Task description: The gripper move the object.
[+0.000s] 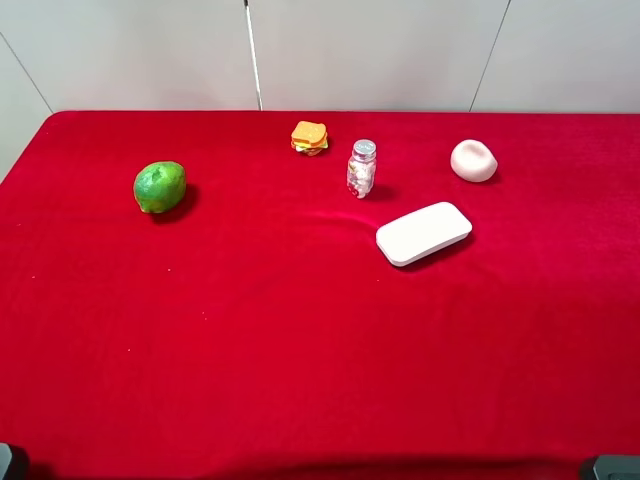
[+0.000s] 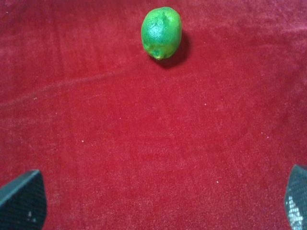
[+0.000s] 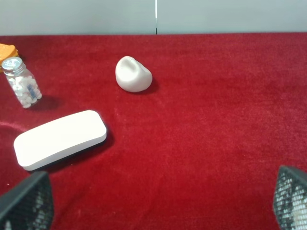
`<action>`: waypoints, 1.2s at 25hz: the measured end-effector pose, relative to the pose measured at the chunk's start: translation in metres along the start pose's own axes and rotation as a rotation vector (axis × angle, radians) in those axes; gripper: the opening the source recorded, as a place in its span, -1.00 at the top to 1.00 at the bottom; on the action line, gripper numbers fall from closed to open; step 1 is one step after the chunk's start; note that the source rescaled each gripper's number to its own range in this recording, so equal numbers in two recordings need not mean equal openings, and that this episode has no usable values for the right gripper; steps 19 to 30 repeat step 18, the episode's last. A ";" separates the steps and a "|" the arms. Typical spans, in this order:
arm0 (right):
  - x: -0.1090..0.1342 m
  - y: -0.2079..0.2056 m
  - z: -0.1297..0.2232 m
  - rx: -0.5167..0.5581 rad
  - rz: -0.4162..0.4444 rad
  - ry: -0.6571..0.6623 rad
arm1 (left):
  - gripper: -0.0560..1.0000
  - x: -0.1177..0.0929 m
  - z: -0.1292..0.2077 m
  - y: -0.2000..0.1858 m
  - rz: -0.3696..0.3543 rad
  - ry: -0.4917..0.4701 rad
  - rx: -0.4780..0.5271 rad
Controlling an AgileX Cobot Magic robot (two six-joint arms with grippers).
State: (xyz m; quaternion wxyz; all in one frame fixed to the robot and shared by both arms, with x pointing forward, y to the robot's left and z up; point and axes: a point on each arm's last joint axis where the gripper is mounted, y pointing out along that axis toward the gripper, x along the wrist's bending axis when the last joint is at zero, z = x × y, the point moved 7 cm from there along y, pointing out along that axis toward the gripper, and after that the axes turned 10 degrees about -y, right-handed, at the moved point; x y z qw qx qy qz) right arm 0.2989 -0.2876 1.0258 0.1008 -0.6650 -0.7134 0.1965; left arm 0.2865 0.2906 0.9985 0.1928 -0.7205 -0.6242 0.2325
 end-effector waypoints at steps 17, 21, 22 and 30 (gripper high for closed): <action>0.000 0.000 0.000 0.000 0.000 0.000 | -1.00 0.000 0.000 0.000 0.000 0.000 0.000; 0.000 0.000 0.000 0.000 0.000 0.000 | -1.00 0.000 0.000 0.000 0.000 0.000 0.000; 0.000 0.000 0.000 0.000 0.000 0.000 | -1.00 0.000 0.000 0.000 0.000 0.000 0.000; 0.000 0.000 0.000 0.000 0.000 0.000 | -1.00 0.000 0.000 0.000 0.000 0.000 0.000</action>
